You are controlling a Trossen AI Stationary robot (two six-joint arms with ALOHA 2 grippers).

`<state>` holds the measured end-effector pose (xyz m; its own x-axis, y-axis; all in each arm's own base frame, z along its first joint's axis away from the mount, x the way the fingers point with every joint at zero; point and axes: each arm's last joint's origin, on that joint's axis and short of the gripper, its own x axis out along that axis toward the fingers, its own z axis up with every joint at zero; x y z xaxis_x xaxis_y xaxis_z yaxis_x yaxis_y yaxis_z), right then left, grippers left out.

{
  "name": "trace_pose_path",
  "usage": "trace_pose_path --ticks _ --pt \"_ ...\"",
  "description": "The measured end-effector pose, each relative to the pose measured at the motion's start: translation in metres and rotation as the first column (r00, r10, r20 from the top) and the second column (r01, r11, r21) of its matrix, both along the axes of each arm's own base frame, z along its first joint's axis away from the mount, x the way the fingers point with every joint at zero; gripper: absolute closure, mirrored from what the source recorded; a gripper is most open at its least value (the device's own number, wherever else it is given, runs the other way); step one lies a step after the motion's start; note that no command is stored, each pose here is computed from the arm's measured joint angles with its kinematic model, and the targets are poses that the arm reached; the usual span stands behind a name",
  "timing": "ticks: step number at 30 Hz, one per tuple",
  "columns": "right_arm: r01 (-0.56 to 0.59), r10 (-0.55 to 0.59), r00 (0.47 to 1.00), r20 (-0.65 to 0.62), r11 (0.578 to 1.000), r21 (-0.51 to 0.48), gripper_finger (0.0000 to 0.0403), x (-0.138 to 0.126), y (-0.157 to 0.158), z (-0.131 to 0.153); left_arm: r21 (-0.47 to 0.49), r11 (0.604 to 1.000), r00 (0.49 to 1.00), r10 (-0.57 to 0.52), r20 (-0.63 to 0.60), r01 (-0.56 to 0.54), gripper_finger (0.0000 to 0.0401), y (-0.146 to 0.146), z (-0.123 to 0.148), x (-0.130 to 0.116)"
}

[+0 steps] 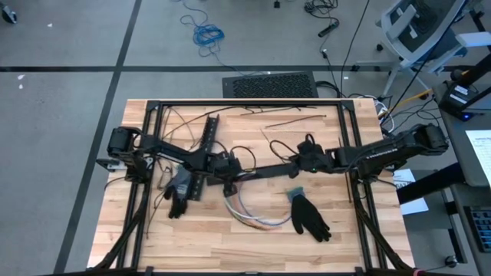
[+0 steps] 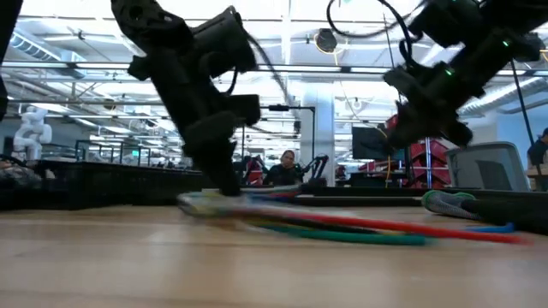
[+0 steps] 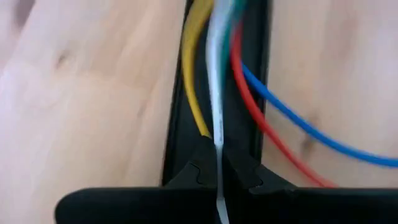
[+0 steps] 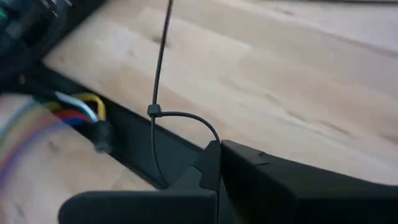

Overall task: Ziptie cables
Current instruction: Wrap the cable wires with the black ziptie

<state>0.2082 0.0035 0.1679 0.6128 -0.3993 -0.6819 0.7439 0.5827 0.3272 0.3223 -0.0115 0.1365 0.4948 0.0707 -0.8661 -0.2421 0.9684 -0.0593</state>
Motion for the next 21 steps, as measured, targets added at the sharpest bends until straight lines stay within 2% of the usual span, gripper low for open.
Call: trace_pose_path --ticks 2,5,8,12,15,19,21 --pt "-0.014 0.014 1.0 -0.009 1.0 0.016 0.0403 -0.003 0.002 -0.005 0.014 1.0 0.998 -0.026 -0.064 0.027 0.0397 0.0 -0.001 -0.006" --pt "-0.011 0.011 1.0 -0.026 1.0 0.024 0.0403 -0.005 0.002 -0.009 0.045 0.997 0.995 -0.053 -0.089 0.058 0.0397 0.001 0.003 -0.013" --pt "0.014 -0.014 1.0 -0.027 1.0 0.009 0.0403 -0.005 -0.004 -0.01 0.134 0.991 0.997 0.001 -0.078 0.009 0.0397 0.01 0.009 -0.018" --pt "-0.002 0.002 1.0 -0.014 1.0 -0.03 0.0403 -0.002 -0.011 -0.007 0.172 0.983 0.998 0.068 -0.008 -0.066 0.0397 0.032 0.023 -0.017" --pt "-0.056 0.056 0.998 -0.001 0.997 -0.056 0.0403 0.001 -0.013 -0.005 0.139 0.989 0.998 0.045 0.054 -0.052 0.0397 0.037 0.041 -0.017" --pt "-0.127 0.127 0.992 -0.024 0.992 -0.026 0.0403 0.001 -0.015 -0.006 0.136 0.989 0.986 0.028 0.163 -0.05 0.0397 0.037 0.074 -0.026" --pt "-0.211 0.211 0.977 -0.025 0.978 0.003 0.0403 0.002 -0.013 -0.006 0.143 0.988 0.978 0.03 0.207 -0.061 0.0397 0.034 0.092 -0.036"
